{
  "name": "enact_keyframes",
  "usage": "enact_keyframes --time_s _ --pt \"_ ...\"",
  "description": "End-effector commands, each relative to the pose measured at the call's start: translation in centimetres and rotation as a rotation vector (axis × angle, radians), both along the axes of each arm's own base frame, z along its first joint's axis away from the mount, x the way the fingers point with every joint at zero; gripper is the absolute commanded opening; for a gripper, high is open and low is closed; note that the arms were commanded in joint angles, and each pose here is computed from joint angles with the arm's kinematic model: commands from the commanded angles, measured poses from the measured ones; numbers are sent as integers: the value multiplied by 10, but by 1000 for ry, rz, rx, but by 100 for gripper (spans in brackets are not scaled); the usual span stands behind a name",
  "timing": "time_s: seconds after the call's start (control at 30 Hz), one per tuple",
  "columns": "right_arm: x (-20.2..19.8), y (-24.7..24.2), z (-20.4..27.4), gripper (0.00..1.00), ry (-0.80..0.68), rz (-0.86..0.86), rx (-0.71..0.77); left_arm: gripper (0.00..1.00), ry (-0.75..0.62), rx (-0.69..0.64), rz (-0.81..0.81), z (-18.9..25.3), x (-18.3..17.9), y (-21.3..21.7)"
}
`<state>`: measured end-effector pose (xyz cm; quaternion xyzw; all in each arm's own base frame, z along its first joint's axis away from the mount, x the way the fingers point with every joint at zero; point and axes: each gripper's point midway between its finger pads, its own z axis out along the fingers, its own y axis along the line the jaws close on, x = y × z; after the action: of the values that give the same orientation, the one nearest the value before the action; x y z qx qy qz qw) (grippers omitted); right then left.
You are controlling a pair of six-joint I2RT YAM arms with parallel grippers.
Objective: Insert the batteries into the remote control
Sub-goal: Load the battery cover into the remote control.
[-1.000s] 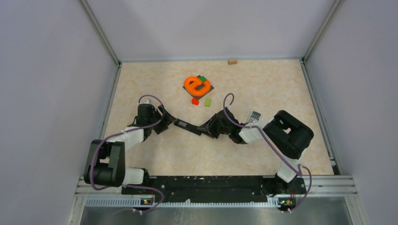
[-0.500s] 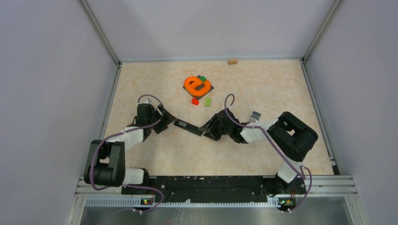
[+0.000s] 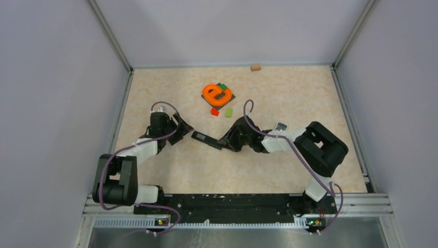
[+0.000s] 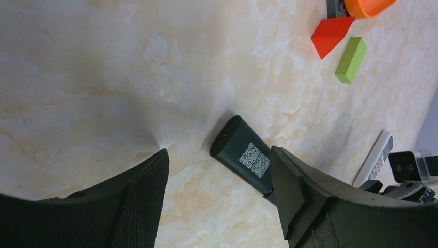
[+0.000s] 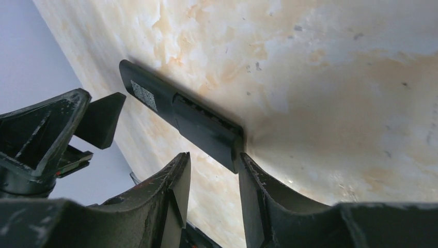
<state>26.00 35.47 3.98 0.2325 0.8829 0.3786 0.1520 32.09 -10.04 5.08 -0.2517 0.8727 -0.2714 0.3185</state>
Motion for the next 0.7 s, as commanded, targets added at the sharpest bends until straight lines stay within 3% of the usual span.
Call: enact_keyframes --time_s 0.0,0.13,0.37,0.6,0.63,0.67 --pt "8 8 -2 39 -7 33 -45 74 -89 57 -29 22 20 5" --pt "9 1 -12 32 25 24 -100 73 -70 75 -46 14 18 5" --pt "10 -9 -24 29 61 1 -146 73 -27 67 -84 -4 15 1" --pt "10 -13 -33 39 85 10 -205 73 1 41 -113 -14 13 -6" --pt "20 -5 64 39 -77 -1 -48 73 1 40 -113 -14 12 -6" --pt "11 -14 -30 36 83 9 -211 73 3 38 -112 -15 10 -6"
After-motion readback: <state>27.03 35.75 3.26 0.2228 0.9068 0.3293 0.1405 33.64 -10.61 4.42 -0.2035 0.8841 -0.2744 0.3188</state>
